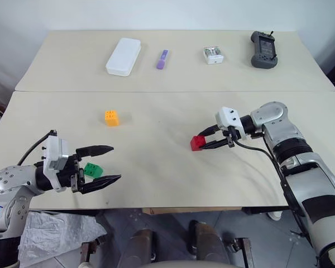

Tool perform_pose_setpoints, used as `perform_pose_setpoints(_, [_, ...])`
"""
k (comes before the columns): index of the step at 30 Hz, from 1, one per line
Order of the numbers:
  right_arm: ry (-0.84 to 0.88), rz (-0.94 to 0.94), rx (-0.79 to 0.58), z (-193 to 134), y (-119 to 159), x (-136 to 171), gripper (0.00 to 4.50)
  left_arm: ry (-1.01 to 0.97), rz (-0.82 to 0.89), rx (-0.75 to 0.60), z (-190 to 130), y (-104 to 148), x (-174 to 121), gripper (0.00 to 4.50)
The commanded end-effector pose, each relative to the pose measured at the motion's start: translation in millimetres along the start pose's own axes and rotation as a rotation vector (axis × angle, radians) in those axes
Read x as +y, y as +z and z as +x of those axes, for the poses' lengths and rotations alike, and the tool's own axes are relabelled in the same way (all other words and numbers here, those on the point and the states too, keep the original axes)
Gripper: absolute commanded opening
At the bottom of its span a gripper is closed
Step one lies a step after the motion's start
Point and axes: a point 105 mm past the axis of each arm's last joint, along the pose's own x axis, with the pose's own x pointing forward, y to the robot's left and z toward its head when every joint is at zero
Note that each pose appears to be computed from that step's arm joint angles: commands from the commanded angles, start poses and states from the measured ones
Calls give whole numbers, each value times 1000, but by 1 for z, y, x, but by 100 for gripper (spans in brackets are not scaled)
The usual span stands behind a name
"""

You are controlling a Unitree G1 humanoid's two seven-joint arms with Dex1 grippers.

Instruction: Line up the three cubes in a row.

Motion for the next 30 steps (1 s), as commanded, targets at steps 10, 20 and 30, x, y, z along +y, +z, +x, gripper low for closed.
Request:
perform_pose_setpoints(10, [-47,-23,-66,-32,7,5,446,52,15,-28,-1,4,2,450])
perform_pose_setpoints(20, [-277,-84,-332,-75,36,17,446,504,8,-141,-75,-8,35,450])
perform_pose_setpoints(30, [-290,-18,-585,-34,73,73,446,983,-201,-110,-190,-66,-1,450])
